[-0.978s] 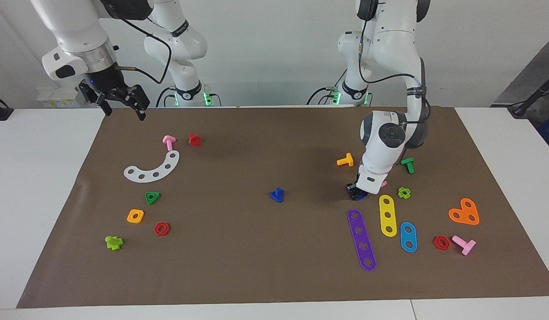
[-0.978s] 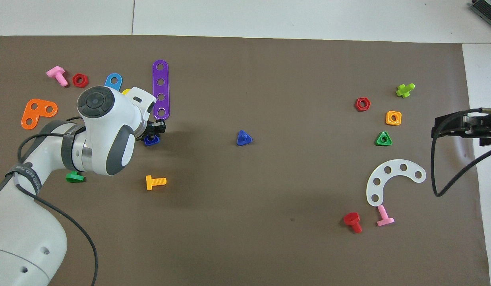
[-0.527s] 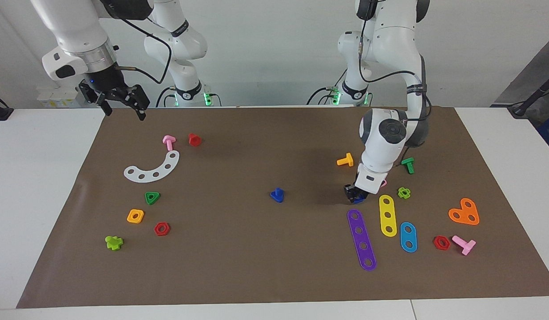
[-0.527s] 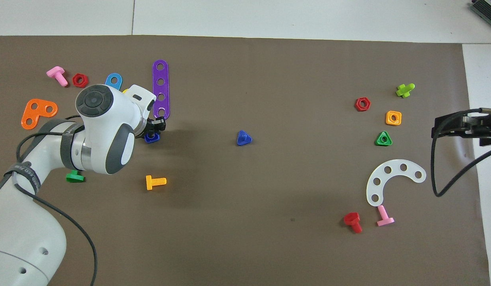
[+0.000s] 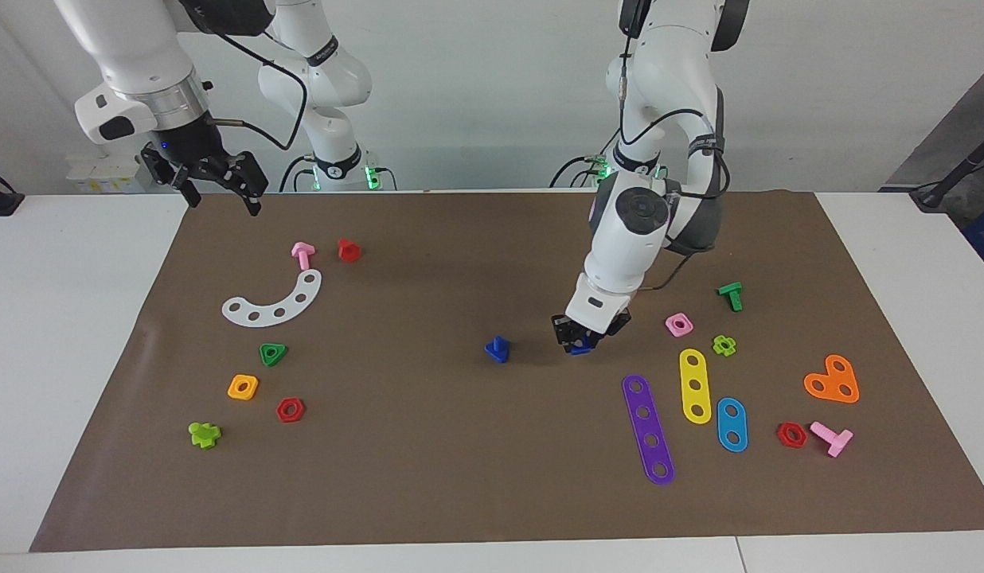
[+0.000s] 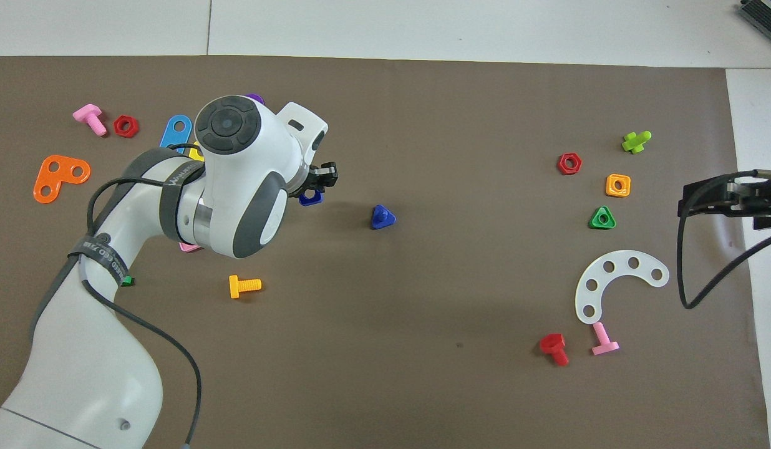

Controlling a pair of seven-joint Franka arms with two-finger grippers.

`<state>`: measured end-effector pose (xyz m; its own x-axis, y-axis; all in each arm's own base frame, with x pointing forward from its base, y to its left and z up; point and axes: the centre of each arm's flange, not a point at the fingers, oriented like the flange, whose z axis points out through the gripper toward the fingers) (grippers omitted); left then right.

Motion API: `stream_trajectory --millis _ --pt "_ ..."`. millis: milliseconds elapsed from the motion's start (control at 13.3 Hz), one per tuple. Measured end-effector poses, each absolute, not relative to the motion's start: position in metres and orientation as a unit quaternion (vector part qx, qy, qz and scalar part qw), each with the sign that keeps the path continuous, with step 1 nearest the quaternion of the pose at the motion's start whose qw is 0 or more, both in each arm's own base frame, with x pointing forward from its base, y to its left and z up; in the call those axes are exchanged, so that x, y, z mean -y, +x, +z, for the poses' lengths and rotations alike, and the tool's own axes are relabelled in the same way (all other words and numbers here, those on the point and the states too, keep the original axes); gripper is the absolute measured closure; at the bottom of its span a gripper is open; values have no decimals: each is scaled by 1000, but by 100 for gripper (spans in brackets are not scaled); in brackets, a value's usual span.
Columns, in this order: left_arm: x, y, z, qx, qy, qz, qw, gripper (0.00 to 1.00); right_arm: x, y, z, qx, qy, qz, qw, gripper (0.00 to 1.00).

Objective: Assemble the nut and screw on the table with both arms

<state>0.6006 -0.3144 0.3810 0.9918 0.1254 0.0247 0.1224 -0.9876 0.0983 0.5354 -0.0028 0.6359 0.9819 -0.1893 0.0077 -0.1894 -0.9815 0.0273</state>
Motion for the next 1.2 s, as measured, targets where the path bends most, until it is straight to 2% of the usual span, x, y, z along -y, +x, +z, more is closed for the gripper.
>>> stream_trajectory --millis 376,1204 --pt "373 593 381 -58 997 4 46 53 3 535 635 95 995 2 14 0" --pt "429 562 372 -24 999 -6 39 53 8 535 634 100 995 0 14 0"
